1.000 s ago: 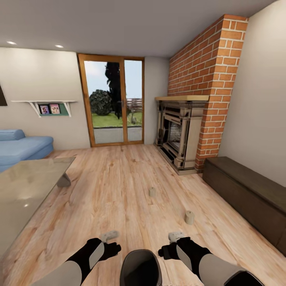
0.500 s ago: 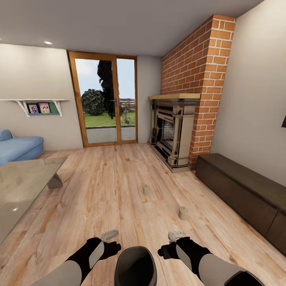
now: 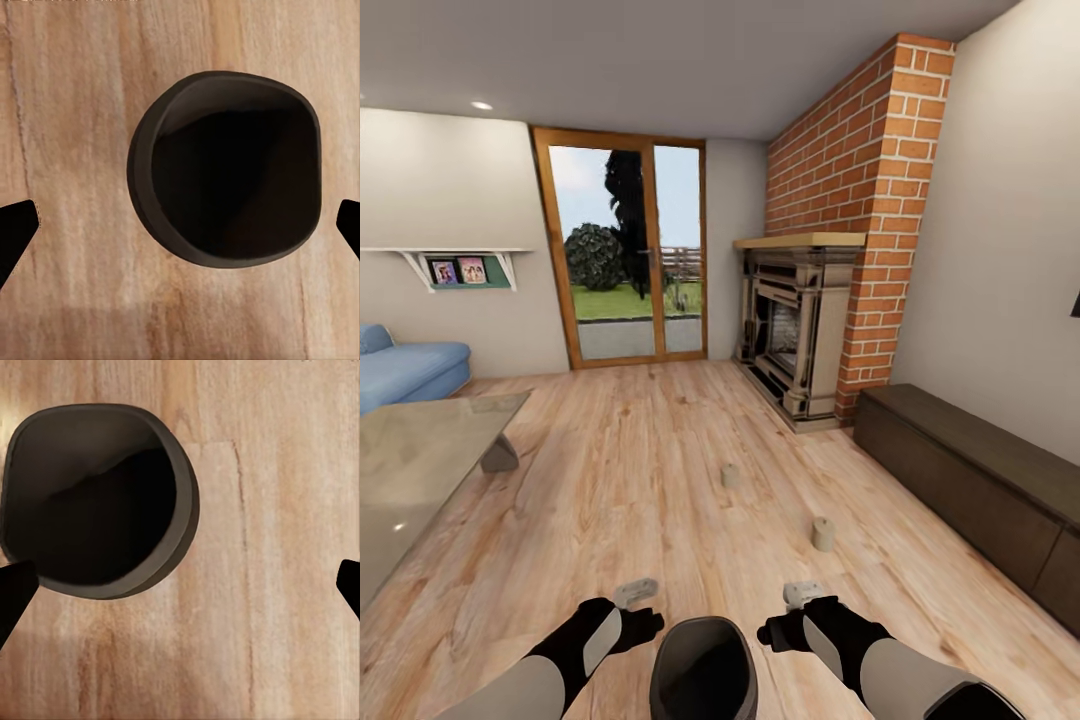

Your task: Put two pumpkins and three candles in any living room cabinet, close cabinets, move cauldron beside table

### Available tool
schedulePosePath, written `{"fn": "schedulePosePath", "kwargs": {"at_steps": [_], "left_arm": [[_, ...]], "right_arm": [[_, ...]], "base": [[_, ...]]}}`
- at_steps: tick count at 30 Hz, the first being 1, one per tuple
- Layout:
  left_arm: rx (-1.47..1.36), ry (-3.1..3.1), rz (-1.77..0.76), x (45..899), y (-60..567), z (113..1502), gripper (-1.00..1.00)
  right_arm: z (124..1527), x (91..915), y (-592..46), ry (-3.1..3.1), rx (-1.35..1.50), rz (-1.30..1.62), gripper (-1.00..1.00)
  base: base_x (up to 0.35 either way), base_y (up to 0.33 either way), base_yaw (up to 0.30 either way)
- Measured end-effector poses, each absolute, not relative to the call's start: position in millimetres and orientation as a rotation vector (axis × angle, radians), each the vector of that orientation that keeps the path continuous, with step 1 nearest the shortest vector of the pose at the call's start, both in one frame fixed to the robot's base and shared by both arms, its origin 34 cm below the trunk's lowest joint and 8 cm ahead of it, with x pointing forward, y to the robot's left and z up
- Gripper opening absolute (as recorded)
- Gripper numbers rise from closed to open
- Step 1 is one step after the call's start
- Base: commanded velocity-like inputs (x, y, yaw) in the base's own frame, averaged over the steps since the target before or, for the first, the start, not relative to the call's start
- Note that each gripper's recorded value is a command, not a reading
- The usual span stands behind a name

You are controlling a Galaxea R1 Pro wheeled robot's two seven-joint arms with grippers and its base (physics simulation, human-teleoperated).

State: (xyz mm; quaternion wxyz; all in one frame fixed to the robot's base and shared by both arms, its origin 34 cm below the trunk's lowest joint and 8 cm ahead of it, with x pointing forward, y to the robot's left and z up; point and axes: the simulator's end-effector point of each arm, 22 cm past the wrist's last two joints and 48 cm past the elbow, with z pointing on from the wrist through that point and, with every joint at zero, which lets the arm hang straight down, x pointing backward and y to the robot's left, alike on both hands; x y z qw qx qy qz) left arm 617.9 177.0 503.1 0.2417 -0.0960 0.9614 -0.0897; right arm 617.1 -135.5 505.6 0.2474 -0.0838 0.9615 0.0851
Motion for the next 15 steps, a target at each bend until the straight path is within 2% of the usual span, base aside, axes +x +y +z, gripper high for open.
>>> {"fn": "schedulePosePath", "kwargs": {"at_steps": [10, 15], "left_arm": [[-0.259, 2.631, -0.245, 617.3, 176.2, 502.9, 1.00], [-0.222, 2.635, -0.231, 616.8, 174.5, 502.6, 1.00]], "right_arm": [[505.6, 616.9, -135.5, 2.623, -0.228, 0.232, 1.00], [505.3, 616.6, -135.6, 2.624, -0.228, 0.232, 1.00]], "base": [[0.048, 0.291, 0.000], [0.026, 0.107, 0.000]]}}
